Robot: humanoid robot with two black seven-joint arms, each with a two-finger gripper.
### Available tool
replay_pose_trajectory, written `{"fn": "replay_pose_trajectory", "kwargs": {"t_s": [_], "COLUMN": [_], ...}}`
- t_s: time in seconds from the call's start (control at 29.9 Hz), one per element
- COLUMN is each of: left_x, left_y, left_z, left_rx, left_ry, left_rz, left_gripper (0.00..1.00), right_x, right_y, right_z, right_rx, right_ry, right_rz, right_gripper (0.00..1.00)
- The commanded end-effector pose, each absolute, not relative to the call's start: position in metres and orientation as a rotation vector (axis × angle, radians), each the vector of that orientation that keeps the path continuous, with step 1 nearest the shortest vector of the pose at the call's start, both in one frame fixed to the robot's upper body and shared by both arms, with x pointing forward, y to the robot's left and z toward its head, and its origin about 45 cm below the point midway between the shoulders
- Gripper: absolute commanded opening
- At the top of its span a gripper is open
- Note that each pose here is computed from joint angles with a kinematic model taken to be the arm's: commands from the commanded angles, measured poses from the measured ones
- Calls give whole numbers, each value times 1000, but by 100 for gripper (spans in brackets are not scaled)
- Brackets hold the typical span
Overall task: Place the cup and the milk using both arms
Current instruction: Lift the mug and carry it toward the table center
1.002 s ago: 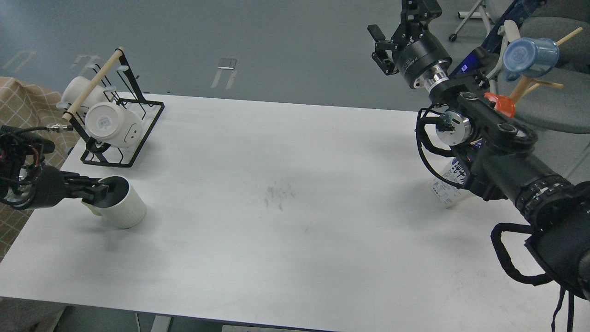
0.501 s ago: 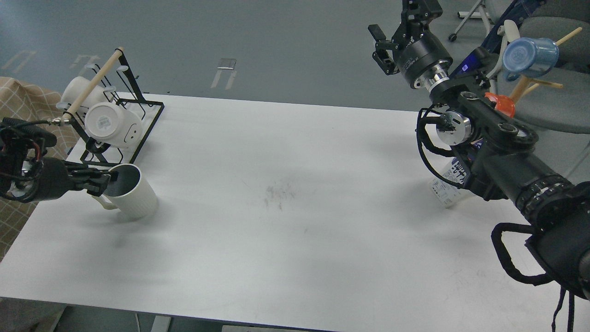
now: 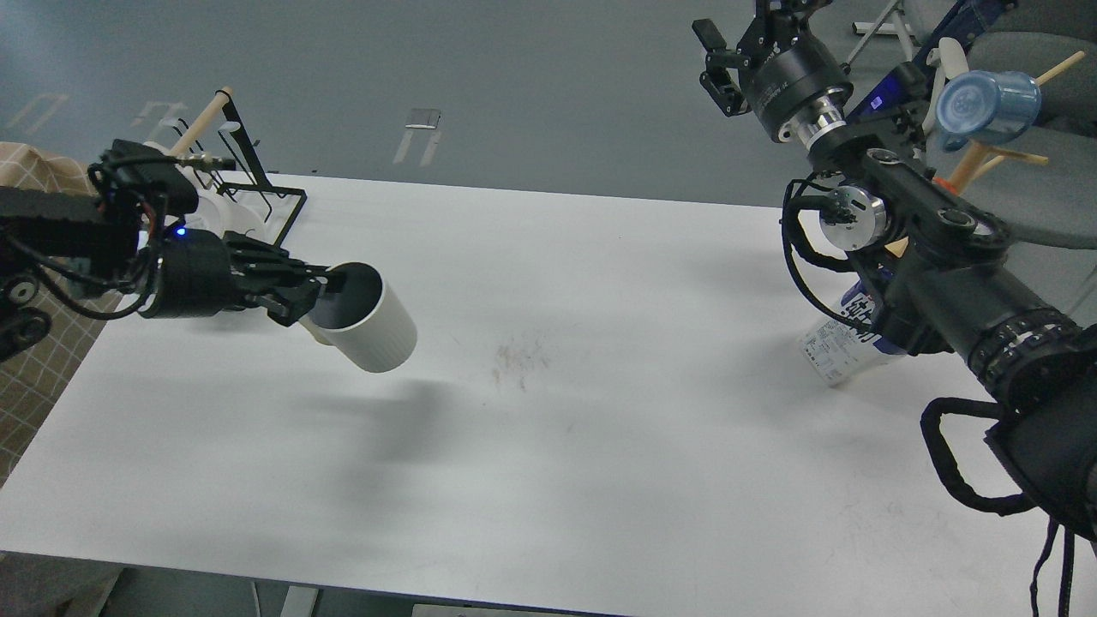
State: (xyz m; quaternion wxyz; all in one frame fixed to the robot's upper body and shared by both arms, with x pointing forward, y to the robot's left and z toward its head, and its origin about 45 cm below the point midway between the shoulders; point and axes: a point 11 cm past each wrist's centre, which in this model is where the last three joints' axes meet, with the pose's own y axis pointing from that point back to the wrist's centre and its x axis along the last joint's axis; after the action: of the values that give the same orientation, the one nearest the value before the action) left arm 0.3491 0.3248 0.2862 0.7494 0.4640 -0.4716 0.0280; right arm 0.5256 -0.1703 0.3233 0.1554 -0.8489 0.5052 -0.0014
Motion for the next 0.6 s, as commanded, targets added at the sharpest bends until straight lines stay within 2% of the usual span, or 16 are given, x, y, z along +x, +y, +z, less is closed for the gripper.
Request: {"fn": "replay_pose_trajectory", "kwargs": {"t_s": [0.0,0.2,0.57], "left_x": [359,374,406], "left_y": [286,229,181], "left_z": [293,280,232], "left_rx": [947,847,909], "left_ry": [-1065,-1078,-1025], "left_rz": [10,-42,-124], "left_gripper": [0,0,0], "right_x": [526,529,529], "right_y": [-166,-162,-157], "right_z": [326,341,341], "right_rx": [-2433,-2427,-2431], "right_ry": [1438,1424,1413], "right_rz": [-7,-39,-36], "right_gripper": [100,100,100]}}
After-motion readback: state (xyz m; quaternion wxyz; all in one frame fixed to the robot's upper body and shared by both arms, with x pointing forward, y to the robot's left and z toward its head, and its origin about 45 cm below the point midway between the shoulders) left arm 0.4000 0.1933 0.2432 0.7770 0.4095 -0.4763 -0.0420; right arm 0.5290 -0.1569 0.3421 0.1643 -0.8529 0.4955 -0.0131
